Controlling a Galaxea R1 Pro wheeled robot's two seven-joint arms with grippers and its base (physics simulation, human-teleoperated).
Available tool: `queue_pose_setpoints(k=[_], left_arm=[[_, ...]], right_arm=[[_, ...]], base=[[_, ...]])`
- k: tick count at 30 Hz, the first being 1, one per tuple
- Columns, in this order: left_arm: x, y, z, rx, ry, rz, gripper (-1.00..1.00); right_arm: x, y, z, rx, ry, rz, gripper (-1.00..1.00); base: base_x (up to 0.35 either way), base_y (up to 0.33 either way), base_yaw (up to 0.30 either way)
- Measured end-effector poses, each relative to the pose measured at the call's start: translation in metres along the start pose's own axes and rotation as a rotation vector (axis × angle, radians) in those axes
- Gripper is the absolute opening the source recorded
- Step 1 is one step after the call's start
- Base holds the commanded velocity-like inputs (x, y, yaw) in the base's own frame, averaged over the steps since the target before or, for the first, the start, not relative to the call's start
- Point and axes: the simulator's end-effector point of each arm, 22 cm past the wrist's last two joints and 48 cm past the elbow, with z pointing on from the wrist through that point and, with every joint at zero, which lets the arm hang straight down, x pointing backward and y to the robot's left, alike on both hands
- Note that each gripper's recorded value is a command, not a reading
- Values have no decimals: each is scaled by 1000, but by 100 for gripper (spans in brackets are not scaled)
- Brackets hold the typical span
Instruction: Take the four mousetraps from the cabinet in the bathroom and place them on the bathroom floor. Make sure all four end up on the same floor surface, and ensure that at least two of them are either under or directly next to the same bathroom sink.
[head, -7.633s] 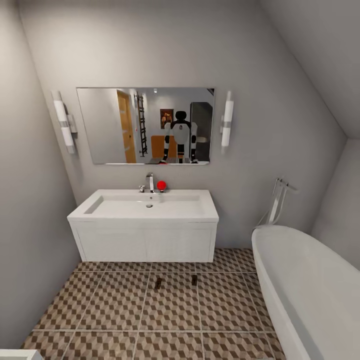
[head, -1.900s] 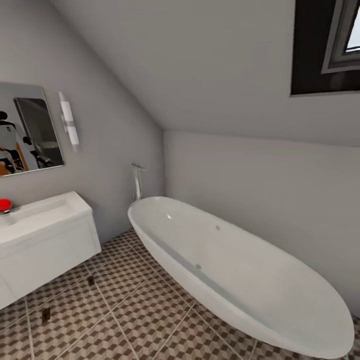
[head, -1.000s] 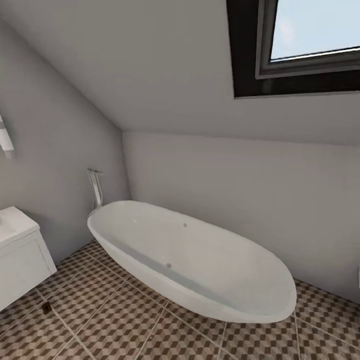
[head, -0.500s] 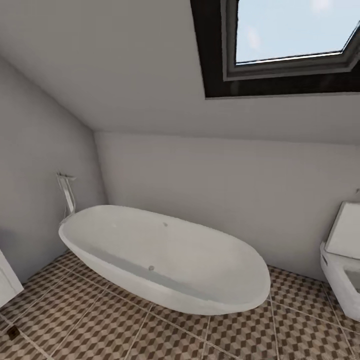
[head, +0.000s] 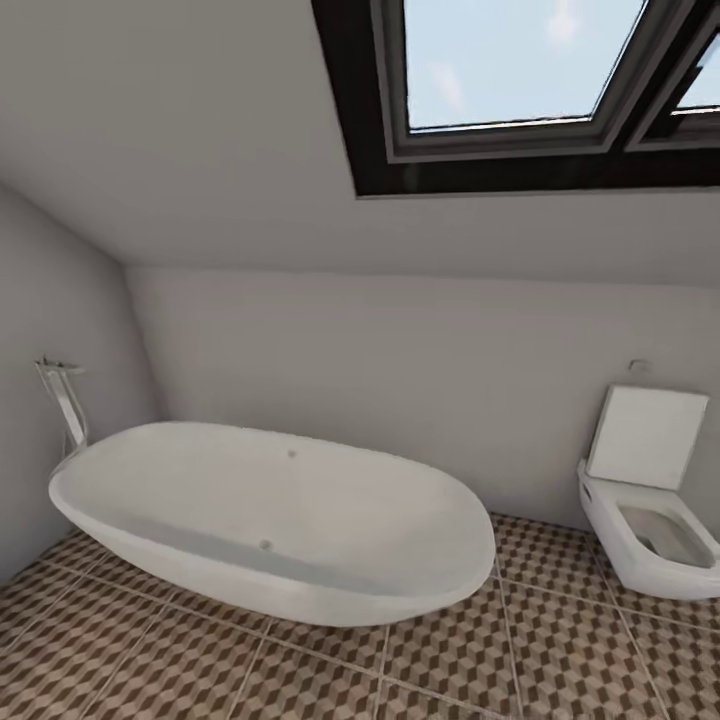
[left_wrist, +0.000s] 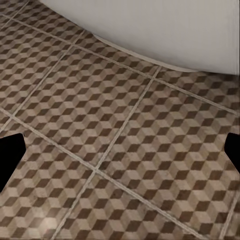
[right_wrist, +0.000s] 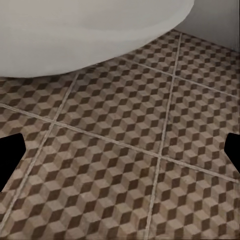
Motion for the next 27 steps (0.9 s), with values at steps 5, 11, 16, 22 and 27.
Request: queue_pose_setpoints(k=[5,11,16,22,27], left_arm=[[0,0,0,1,0,0,100],[0,-1,0,1,-1,-1,100],[-1,-1,0,2,-2,-1,100],[-2,-1,0,2,-4,-2,100],[-3,-1,0,2,-6,-2,100]], right_arm=[[0,1,0,-1,0,0,100],[-1,1,0,-1,-1,1,100],[-1,1,0,-1,-3,1,100],[-2,1,0,0,-4,1,100],[-3,1,0,0,-7,1,100]], base=[[0,0,-291],[0,0,-290],[0,0,-289],[0,0,-287],[0,0,-287]])
